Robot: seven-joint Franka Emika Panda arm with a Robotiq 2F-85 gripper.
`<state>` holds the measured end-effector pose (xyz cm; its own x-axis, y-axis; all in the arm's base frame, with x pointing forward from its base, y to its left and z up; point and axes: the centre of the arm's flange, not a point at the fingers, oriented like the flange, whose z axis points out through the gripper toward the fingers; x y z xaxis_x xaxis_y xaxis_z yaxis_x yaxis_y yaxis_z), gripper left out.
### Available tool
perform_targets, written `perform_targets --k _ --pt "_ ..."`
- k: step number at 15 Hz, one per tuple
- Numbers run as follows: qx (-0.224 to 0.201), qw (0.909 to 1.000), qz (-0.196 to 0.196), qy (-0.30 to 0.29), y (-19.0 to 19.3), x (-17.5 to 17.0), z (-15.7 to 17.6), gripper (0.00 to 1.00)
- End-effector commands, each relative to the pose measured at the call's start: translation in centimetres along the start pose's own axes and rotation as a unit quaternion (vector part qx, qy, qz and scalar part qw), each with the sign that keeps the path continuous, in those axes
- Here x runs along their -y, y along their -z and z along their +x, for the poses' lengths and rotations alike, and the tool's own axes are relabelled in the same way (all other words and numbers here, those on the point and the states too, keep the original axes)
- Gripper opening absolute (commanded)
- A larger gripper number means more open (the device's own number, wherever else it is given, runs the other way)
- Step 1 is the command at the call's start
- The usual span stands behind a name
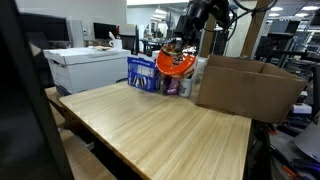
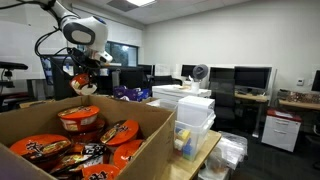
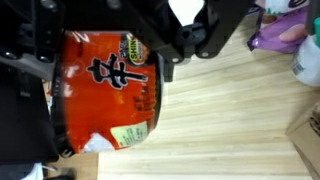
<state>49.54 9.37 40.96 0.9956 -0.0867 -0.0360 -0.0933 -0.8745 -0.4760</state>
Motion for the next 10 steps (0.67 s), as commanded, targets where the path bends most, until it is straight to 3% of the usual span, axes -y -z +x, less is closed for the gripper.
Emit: perform_targets --k 1,5,10 --pt "0.058 0.9956 0.013 0.072 -1.9 0.9 1.6 0.43" --pt "0.113 0.9839 0.018 0.137 -4.0 1.7 1.8 0.43" --pt "0.179 0.9604 0.03 0.211 -6.4 2.4 1.7 0.43"
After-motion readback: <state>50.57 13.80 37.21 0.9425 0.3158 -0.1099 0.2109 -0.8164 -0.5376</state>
